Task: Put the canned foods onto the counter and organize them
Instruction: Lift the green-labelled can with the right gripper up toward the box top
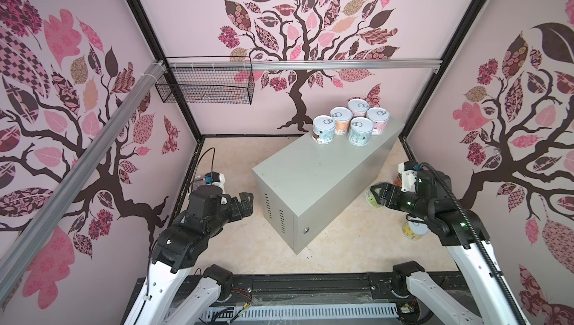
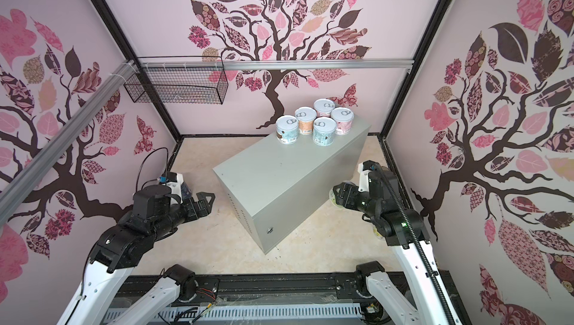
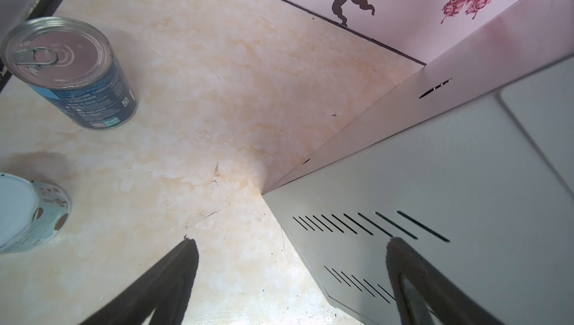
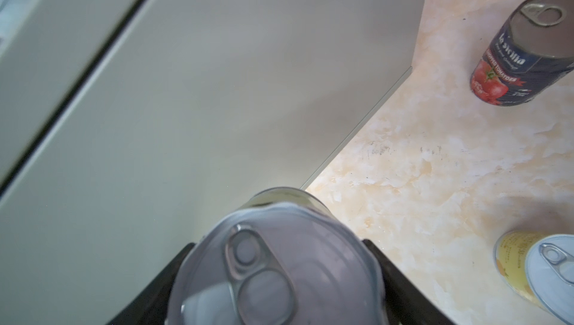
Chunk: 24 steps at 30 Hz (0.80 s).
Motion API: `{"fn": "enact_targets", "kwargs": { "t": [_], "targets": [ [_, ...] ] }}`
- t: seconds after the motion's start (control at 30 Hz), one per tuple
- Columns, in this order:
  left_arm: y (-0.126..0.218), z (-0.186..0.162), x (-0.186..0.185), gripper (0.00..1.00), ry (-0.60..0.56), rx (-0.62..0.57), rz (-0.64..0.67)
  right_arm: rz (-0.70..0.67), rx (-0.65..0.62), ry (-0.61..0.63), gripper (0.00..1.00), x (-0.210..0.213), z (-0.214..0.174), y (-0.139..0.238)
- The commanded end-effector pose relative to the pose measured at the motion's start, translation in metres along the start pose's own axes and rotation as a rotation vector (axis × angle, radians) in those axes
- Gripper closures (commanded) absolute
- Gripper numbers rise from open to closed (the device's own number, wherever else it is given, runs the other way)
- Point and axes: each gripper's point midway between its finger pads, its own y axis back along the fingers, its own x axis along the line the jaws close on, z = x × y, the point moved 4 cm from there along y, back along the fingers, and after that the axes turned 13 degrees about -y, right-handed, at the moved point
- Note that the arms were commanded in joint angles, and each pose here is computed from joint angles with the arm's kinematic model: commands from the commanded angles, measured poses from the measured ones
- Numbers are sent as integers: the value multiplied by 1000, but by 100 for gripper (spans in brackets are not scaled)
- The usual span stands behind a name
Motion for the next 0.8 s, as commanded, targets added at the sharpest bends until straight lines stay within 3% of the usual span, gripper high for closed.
{"fn": "enact_targets", "kwargs": {
  "t": [0.0, 0.4, 0.77],
  "targets": [
    [10, 13, 1, 2, -34, -32, 22, 81, -26, 44, 36, 23, 12, 19],
    [0, 24, -5, 2, -87, -6, 16, 99, -81, 89, 36, 54, 47, 38],
    [-27, 8, -2, 2, -96, 57, 33, 94, -100, 141, 37, 89, 80, 48]
  ]
}}
